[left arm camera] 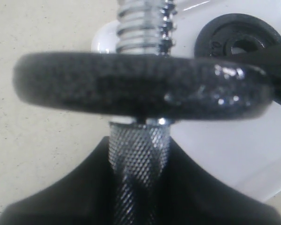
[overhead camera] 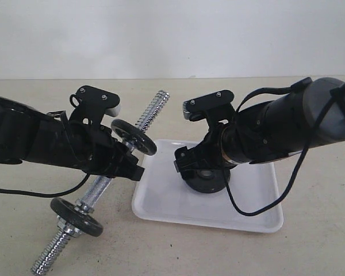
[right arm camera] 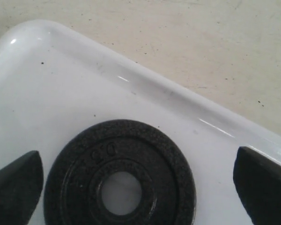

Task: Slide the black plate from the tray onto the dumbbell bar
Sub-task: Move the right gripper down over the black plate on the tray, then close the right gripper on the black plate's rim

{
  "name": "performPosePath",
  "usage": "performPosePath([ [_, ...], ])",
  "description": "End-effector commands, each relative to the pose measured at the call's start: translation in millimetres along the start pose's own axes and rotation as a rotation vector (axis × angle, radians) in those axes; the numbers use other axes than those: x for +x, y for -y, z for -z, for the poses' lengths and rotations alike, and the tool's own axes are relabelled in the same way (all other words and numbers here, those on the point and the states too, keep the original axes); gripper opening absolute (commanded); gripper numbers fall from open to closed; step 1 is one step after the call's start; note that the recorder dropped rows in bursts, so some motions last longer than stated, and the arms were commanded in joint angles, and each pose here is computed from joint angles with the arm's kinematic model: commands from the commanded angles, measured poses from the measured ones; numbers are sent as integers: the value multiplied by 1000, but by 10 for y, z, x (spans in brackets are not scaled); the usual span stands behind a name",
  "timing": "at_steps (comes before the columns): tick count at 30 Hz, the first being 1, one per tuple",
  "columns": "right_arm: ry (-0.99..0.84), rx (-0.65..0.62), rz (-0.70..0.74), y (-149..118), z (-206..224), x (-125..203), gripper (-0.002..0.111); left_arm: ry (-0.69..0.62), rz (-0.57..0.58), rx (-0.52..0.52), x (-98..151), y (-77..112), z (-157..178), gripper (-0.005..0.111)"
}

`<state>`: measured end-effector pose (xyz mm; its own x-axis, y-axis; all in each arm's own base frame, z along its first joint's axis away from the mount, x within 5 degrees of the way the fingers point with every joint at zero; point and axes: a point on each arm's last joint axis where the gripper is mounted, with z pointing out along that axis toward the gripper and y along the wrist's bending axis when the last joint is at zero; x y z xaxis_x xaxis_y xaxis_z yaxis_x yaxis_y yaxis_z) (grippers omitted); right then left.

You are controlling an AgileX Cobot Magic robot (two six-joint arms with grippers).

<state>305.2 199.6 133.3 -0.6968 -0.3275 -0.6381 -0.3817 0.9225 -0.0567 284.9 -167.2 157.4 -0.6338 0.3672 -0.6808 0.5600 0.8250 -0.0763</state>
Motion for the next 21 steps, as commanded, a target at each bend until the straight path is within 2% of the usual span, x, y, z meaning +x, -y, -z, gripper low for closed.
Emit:
performPosePath([
  [1, 2, -15, 4, -21, -10, -8, 105, 89, -14, 53, -203, 70, 159, 4],
  [8, -50, -13, 14, -36, -162, 117, 105, 89, -14, 53, -203, 70, 159, 4],
  [21, -58, -17, 15, -43, -185, 137, 105, 89, -14, 53, -203, 70, 159, 4],
])
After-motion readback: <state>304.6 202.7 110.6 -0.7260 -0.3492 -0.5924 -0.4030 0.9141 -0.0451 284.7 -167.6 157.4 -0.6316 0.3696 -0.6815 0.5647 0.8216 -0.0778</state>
